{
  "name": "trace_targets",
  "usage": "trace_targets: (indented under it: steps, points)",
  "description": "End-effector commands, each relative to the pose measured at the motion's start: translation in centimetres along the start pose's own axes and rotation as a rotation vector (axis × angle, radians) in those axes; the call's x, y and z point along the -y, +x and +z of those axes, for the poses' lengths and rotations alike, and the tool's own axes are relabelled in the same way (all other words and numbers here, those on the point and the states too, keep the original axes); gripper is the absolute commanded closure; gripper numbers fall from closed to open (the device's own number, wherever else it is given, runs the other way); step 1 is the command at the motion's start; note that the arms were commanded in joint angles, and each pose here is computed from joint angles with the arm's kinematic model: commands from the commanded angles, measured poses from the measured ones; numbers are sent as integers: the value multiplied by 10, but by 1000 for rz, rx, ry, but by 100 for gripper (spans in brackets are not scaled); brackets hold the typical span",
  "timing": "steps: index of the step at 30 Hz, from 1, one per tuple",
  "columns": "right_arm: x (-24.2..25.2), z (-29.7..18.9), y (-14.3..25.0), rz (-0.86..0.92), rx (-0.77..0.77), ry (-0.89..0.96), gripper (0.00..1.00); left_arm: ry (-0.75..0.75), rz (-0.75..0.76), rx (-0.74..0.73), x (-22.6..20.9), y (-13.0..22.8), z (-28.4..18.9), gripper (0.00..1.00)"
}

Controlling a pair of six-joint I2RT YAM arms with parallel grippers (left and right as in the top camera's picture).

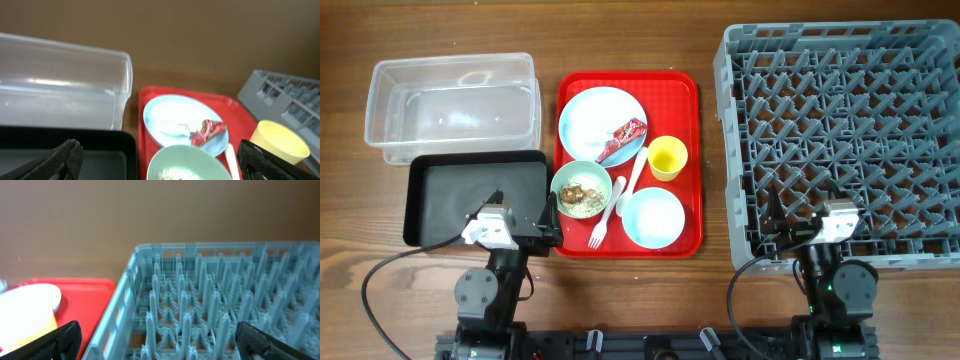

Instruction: Sort waste into correct bins and load items into the dishwasher rack

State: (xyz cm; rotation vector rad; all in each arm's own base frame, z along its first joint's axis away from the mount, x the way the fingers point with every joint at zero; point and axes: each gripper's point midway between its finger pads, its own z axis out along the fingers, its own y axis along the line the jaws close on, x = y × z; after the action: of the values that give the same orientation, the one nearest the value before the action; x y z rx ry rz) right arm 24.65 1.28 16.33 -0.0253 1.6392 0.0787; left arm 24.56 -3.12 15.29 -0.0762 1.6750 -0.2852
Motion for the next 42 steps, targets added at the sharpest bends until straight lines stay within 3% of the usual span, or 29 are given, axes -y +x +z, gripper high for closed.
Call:
trace_targets:
  steps: [1, 6, 12, 14, 16, 18, 23, 29, 35, 39, 42]
  points:
    - [7, -2, -22, 20, -30, 48, 0, -7, 14, -56, 1, -5, 2, 0]
    - [6, 14, -63, 27, -224, 55, 0, -65, -3, -320, 8, -39, 20, 0]
    - [-1, 28, -37, 48, -585, 21, 0, -137, -47, -782, 11, -31, 41, 0]
    - [-1, 30, -28, 52, -652, 21, 0, -134, -65, -867, 13, -23, 38, 0]
    - [-1, 31, -24, 69, -670, 27, 0, -77, -88, -861, 23, -24, 40, 0]
    - [-1, 30, -27, 77, -658, 29, 0, 10, -99, -764, 38, -42, 58, 0]
    - [-1, 29, -30, 79, -644, 29, 0, 46, -71, -608, 39, -62, 108, 0]
    - [-1, 29, -30, 79, -645, 29, 0, -2, 9, -728, 51, -10, 173, 0]
    - [-1, 31, -22, 80, -676, 31, 0, -60, -61, -949, 43, 85, 190, 0]
    - [-1, 32, -21, 80, -680, 31, 0, -58, -64, -968, 39, 112, 202, 20]
    - [-1, 32, -21, 80, -680, 32, 0, -55, -62, -966, 39, 118, 206, 56]
